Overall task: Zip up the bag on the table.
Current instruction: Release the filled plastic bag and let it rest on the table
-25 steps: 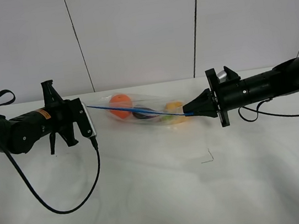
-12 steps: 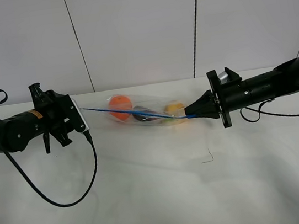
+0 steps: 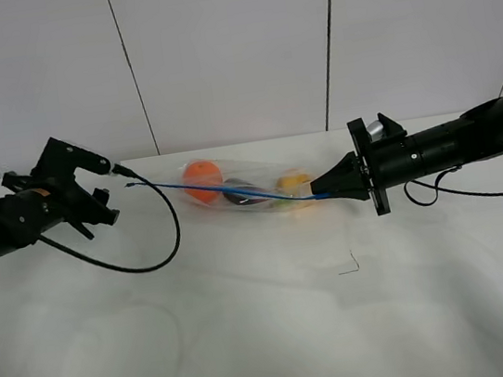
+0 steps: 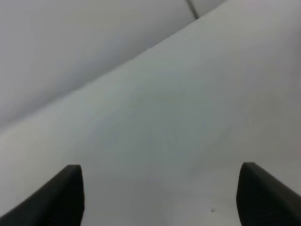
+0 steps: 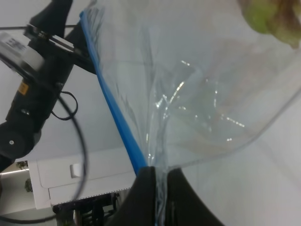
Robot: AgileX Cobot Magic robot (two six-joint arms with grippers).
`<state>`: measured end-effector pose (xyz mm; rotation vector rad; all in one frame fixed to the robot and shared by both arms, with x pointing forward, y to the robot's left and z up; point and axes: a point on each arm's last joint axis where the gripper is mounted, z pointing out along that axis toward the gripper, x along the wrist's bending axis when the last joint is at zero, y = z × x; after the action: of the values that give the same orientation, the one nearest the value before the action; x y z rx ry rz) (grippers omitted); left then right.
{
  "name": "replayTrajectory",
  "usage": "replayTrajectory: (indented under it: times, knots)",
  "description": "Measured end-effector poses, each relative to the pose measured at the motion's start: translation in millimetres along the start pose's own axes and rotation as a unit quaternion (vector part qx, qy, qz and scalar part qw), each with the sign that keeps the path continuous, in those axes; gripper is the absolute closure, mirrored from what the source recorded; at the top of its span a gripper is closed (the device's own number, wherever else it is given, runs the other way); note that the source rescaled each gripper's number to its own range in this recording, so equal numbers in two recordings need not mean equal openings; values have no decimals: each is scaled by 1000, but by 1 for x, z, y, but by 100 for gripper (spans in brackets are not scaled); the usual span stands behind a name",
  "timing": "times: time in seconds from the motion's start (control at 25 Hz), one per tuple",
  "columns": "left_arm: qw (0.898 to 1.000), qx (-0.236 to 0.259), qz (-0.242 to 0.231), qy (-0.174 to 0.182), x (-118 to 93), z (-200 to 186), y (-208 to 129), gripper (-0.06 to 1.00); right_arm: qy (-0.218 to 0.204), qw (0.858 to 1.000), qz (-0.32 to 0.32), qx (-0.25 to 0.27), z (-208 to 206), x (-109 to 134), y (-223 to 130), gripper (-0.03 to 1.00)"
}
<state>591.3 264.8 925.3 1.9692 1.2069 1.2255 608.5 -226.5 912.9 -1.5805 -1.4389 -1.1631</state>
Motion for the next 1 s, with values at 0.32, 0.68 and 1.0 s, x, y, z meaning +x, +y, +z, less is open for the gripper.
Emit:
replayTrajectory:
  times: [0.32,0.68,1.0]
  knots:
    - [953,38,-299,12,0,-1,-7,4,0,1000,0,0,0,0,0,97]
    - [949,171,-246,-95,-16,-17,-11,4,0,1000,0,0,0,0,0,97]
    - [895,335,-204,-213,-21,-32,10,4,0,1000,0,0,0,0,0,97]
